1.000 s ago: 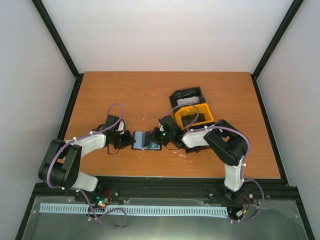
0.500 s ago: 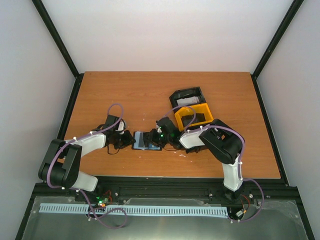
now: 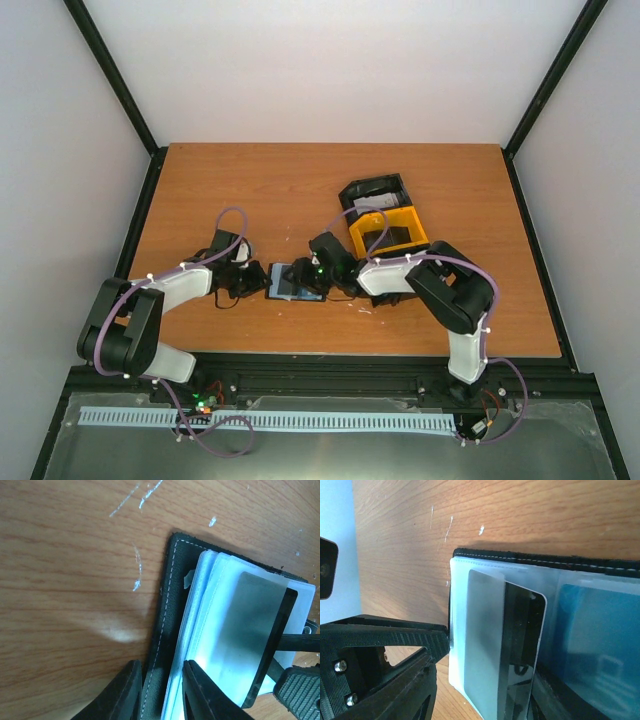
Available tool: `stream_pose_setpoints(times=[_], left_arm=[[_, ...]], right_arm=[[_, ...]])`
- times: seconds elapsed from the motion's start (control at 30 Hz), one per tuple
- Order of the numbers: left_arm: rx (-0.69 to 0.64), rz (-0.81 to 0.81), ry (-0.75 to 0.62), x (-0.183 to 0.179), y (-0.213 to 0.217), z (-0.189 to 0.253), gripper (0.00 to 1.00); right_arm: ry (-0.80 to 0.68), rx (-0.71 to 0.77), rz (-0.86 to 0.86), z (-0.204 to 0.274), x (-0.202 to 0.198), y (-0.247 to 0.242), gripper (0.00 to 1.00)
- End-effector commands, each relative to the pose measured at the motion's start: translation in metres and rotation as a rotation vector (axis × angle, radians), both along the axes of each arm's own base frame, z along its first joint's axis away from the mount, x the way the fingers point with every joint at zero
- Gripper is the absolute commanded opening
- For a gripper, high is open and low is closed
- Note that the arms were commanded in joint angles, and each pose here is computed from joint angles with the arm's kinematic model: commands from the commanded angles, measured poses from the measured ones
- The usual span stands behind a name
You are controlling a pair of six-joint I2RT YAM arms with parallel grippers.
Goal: Put the credit cards into the card holder
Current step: Insert the credit card into the card holder, then turn over the card slot at the center of the board.
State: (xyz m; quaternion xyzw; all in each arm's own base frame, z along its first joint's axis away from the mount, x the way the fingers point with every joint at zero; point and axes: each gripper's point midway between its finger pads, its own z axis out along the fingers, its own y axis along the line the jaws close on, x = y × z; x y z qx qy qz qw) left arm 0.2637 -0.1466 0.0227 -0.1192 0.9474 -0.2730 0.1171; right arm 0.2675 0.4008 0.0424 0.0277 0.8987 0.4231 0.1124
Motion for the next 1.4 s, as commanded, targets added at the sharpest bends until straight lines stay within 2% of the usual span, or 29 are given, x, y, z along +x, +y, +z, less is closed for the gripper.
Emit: stream_pose_setpoints(times=[0.0,0.17,0.37,0.6,0.83,0.9,1.0,1.1,1.37], left_arm=[[-0.003,-0.028,0.009,-0.003,-0.002,-0.004,0.24],[-0.013,-0.038,0.013,-0.006,-0.004,-0.005,0.24],[-0.009,-0.035,-0.003,-0.002,-0.003,-0.001,0.24],[0.02,-0.013,-0.038,0.004,0.002,0.01,0.3],[0.026,0.013,-0.087,0.012,0.004,0.028,0.33],[0.003,-0.001,-0.115,0.014,0.0,0.036,0.36],[-0.067,-0.062,-0.165,0.014,-0.012,0.051,0.4],[-0.115,-0.09,-0.177,0.013,-0.02,0.055,0.4],[-0.158,-0.128,-0.15,0.012,-0.029,0.044,0.36]], right_arm=[[-0.006,-0.041,0.03,-0.004,-0.004,0.01,0.48],[-0.01,-0.019,0.053,-0.003,-0.004,0.021,0.43],[-0.015,-0.042,0.058,-0.001,-0.003,0.02,0.44],[-0.061,-0.164,0.044,0.01,0.003,0.003,0.54],[-0.081,-0.321,0.028,0.019,0.007,-0.015,0.55],[-0.088,-0.341,0.04,0.02,0.007,-0.016,0.5],[-0.073,-0.339,0.08,0.015,0.003,-0.01,0.35],[-0.068,-0.317,0.116,0.013,-0.001,-0.003,0.25],[-0.026,-0.301,0.177,-0.003,-0.007,0.008,0.16]])
